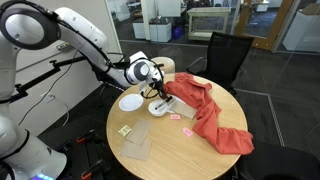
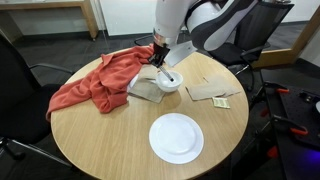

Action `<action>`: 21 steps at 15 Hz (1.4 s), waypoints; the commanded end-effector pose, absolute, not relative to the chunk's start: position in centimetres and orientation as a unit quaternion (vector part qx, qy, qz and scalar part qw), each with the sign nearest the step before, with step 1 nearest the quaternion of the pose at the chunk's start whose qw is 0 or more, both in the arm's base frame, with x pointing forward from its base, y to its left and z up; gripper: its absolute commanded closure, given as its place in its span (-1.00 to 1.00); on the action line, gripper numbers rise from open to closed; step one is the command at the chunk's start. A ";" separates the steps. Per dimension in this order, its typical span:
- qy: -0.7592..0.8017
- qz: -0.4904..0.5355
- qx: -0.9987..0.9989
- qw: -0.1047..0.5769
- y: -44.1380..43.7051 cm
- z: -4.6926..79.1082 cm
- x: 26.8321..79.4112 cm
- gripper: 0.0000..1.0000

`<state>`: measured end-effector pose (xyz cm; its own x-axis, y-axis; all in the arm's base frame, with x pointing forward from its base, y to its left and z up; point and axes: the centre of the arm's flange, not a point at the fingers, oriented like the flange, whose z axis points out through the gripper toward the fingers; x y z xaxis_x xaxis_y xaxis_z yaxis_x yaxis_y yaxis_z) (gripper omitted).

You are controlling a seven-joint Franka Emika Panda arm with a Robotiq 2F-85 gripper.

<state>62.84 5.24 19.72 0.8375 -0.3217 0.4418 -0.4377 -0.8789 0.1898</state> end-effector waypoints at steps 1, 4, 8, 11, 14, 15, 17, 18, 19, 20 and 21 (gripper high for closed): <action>-0.201 0.209 0.947 0.140 5.9 19.2 63.2 0.90; -0.197 0.206 0.948 0.140 6.2 18.8 63.1 0.90; -0.192 0.202 0.950 0.141 6.4 18.7 62.9 -0.07; -0.193 0.207 0.949 0.139 6.3 19.6 62.5 -0.55; -0.191 0.208 0.951 0.125 6.2 21.6 61.4 -0.97; -0.188 0.204 0.953 0.119 6.3 22.4 60.9 -1.00; -0.189 0.204 0.954 0.112 6.4 24.1 59.9 -1.00; -0.187 0.202 0.956 0.102 6.4 25.0 59.3 -1.00; -0.181 0.194 0.960 0.089 6.5 25.9 58.5 -1.00; -0.179 0.187 0.962 0.083 6.6 26.7 57.9 -1.00; -0.175 0.179 0.965 0.074 6.7 27.5 57.2 -1.00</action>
<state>60.41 7.18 23.91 0.8505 -0.3118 0.4236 -0.3959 -0.9097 0.1255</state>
